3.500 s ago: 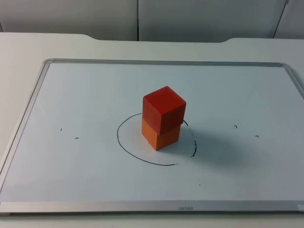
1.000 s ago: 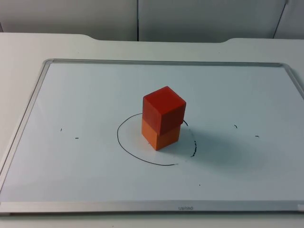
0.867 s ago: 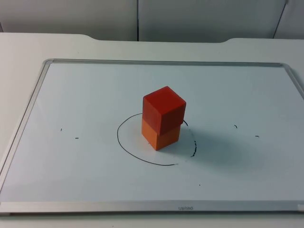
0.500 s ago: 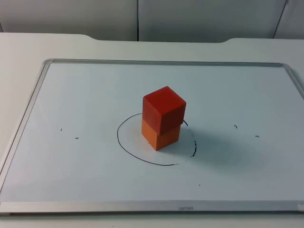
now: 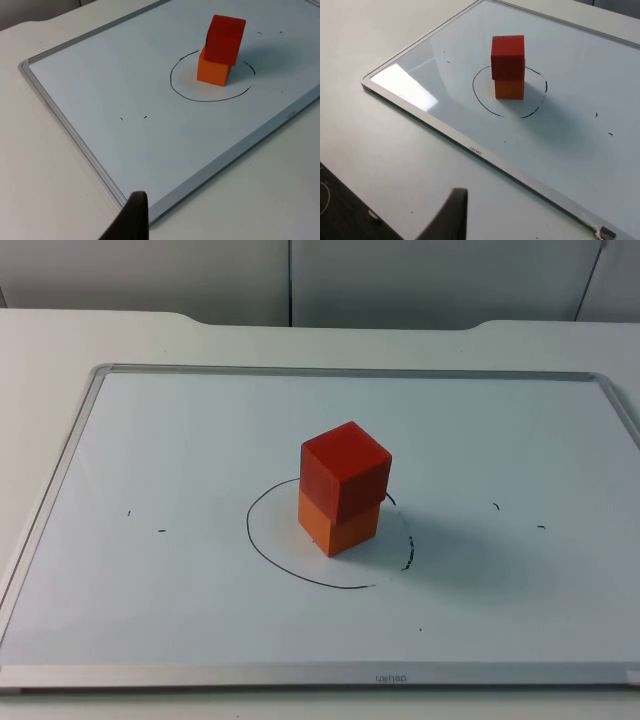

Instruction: Pick up one cube with the left hand and another cube with the right hand. First place the cube in the right hand at the target position, then stack the cube in the left hand on top.

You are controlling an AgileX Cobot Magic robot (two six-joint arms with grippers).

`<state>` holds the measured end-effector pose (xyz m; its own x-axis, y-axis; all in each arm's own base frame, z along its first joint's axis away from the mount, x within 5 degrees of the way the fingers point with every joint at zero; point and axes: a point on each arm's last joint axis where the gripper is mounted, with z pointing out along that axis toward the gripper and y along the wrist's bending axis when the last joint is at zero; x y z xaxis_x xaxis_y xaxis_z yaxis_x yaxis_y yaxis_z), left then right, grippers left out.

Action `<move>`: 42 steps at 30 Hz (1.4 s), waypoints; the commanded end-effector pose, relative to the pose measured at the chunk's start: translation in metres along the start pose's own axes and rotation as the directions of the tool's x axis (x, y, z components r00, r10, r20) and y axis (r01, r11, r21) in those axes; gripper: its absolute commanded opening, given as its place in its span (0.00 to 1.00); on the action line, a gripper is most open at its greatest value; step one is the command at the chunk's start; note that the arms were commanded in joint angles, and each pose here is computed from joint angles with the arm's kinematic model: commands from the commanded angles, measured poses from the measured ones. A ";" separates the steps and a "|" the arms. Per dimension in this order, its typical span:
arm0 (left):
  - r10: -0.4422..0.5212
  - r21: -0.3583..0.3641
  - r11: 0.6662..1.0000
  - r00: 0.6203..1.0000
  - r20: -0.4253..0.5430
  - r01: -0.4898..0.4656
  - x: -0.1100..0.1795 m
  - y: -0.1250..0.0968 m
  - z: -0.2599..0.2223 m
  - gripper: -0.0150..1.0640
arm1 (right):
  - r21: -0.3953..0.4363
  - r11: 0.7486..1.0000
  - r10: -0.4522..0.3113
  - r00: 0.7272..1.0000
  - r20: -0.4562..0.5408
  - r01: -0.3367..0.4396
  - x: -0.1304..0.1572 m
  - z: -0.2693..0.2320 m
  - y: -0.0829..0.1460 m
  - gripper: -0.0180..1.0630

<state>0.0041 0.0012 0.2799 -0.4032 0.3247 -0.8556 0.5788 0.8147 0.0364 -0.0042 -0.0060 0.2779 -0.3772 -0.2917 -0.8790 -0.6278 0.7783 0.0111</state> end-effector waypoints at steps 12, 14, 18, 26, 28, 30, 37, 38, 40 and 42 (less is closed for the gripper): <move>-0.010 0.005 1.000 1.000 0.008 0.010 0.001 0.000 0.000 0.99 | 0.014 1.000 0.004 1.000 0.014 -0.004 0.000 0.001 0.000 0.99; -0.010 0.005 1.000 1.000 0.008 0.010 0.001 0.000 0.000 0.99 | 0.053 0.998 0.025 1.000 0.015 -0.026 0.000 0.000 0.000 0.99; -0.011 0.005 1.000 1.000 0.018 0.011 0.001 0.000 -0.002 0.99 | 0.167 0.982 0.085 0.996 0.023 -0.088 0.000 0.000 0.001 0.99; -0.013 0.004 1.000 0.998 0.065 0.012 0.005 0.000 -0.008 0.99 | 0.377 0.904 0.196 0.979 0.057 -0.203 0.000 0.000 0.003 0.99; -0.013 0.004 1.000 0.998 0.065 0.012 0.005 0.000 -0.008 0.99 | 0.429 0.873 0.223 0.972 0.070 -0.232 0.000 0.000 0.003 0.99; -0.013 0.004 1.000 0.998 0.065 0.012 0.005 0.000 -0.008 0.99 | 0.455 0.856 0.237 0.969 0.077 -0.245 0.000 0.000 0.003 0.99; -0.013 0.004 1.000 0.998 0.065 0.012 0.005 0.000 -0.008 0.99 | 0.542 0.788 0.282 0.953 0.106 -0.293 0.000 0.000 0.004 0.99; -0.013 0.004 1.000 0.998 0.065 0.012 0.005 0.000 -0.008 0.99 | 0.542 0.788 0.282 0.953 0.106 -0.293 0.000 0.000 0.004 0.99; -0.013 0.004 1.000 0.998 0.065 0.012 0.005 0.000 -0.008 0.99 | 0.542 0.788 0.282 0.953 0.106 -0.293 0.000 0.000 0.004 0.99; -0.013 0.004 1.000 0.998 0.065 0.012 0.005 0.000 -0.008 0.99 | 0.542 0.788 0.282 0.953 0.106 -0.293 0.000 0.000 0.004 0.99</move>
<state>-0.0035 0.0068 0.2797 -0.3611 0.2934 -0.8852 0.5770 0.8160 0.0351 -0.0070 -0.0023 0.2779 -0.4768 -0.0026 -0.8790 -0.0258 0.9996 0.0111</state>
